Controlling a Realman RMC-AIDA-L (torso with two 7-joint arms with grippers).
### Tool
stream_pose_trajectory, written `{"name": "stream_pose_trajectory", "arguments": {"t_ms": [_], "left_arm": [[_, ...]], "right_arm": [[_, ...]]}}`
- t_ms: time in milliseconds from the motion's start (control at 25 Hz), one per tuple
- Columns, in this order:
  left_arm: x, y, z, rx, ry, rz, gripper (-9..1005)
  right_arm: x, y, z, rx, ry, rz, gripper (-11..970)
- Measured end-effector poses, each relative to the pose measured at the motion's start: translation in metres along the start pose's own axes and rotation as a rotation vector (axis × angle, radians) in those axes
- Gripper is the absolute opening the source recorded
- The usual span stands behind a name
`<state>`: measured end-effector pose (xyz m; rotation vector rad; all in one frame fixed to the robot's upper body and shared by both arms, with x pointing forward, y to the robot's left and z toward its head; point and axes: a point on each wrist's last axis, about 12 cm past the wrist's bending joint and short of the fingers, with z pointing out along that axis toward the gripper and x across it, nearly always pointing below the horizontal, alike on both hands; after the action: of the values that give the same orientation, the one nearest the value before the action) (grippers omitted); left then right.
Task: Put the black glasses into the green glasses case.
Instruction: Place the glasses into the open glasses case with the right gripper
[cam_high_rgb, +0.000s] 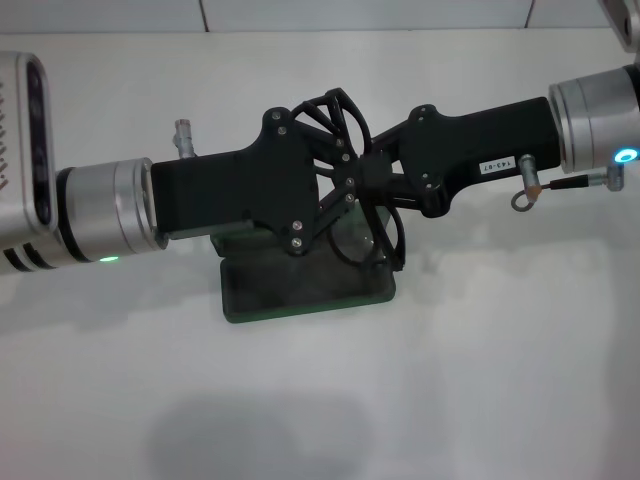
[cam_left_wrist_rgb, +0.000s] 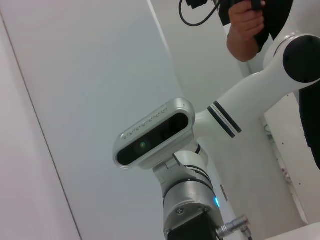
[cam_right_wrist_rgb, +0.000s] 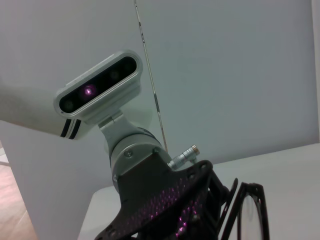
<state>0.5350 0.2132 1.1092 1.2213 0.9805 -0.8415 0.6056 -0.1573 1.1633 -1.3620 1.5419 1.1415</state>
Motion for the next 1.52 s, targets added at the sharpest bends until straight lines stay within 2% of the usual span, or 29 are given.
{"name": "stream_pose_trajectory", "arguments": {"t_ms": [640, 1160, 1520], "left_arm": [[0.0, -0.002, -0.006, -0.032, -0.012, -0.027, 43], [0.018, -0.041, -0.058, -0.201, 0.084, -0.191, 45], [0.026, -0.068, -0.097, -0.232, 0.193, -0.323, 47]], "right_arm": [[0.001, -0.003, -0.006, 0.035, 0.005, -0.005, 116], [-0.01, -0.013, -0.019, 0.093, 0.051, -0.073, 120], [-0.032, -0.004, -0.003, 0.04, 0.266, -0.234, 122]]}}
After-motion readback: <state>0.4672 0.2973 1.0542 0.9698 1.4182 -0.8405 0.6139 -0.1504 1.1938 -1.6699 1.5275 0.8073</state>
